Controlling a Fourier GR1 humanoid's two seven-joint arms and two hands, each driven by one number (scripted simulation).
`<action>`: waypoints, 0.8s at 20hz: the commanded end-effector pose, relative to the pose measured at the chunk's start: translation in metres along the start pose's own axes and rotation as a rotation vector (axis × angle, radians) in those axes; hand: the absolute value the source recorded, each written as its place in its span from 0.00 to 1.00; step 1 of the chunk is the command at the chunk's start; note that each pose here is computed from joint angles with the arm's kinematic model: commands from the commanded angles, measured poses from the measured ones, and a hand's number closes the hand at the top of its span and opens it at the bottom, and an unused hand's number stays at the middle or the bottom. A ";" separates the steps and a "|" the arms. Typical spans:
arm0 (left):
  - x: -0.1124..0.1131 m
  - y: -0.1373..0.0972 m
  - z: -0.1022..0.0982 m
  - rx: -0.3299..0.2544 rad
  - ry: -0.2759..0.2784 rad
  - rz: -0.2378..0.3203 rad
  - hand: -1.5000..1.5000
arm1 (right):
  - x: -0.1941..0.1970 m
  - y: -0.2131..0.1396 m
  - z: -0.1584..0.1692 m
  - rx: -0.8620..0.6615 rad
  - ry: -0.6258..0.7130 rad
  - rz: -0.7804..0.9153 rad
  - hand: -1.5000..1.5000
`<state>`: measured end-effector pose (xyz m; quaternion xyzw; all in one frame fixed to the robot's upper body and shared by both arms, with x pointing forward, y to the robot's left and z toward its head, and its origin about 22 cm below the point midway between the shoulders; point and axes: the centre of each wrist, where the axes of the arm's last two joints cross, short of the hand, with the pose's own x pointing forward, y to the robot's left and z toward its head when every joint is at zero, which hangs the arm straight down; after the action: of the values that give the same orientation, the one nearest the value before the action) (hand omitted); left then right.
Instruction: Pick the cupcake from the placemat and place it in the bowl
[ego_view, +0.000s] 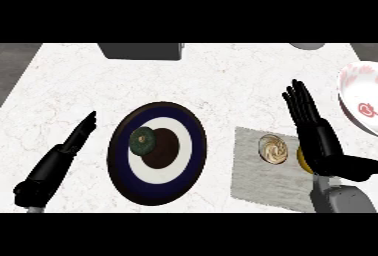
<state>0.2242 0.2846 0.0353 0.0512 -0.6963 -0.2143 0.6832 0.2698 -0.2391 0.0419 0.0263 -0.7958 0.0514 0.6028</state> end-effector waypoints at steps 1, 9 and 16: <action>-0.005 -0.008 -0.002 0.012 0.016 0.071 0.50 | 0.012 0.008 0.010 -0.019 0.002 0.081 1.00; 0.006 -0.046 -0.016 0.042 0.052 0.439 0.50 | -0.007 -0.075 0.059 -0.643 0.222 0.539 0.00; 0.015 -0.057 -0.040 -0.006 0.044 0.456 0.50 | 0.014 0.009 0.090 -0.291 0.133 0.797 0.00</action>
<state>0.2477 0.2209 0.0314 -0.0963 -0.6796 -0.0571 0.7250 0.1999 -0.2534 0.0275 -0.3410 -0.7217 0.1029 0.5935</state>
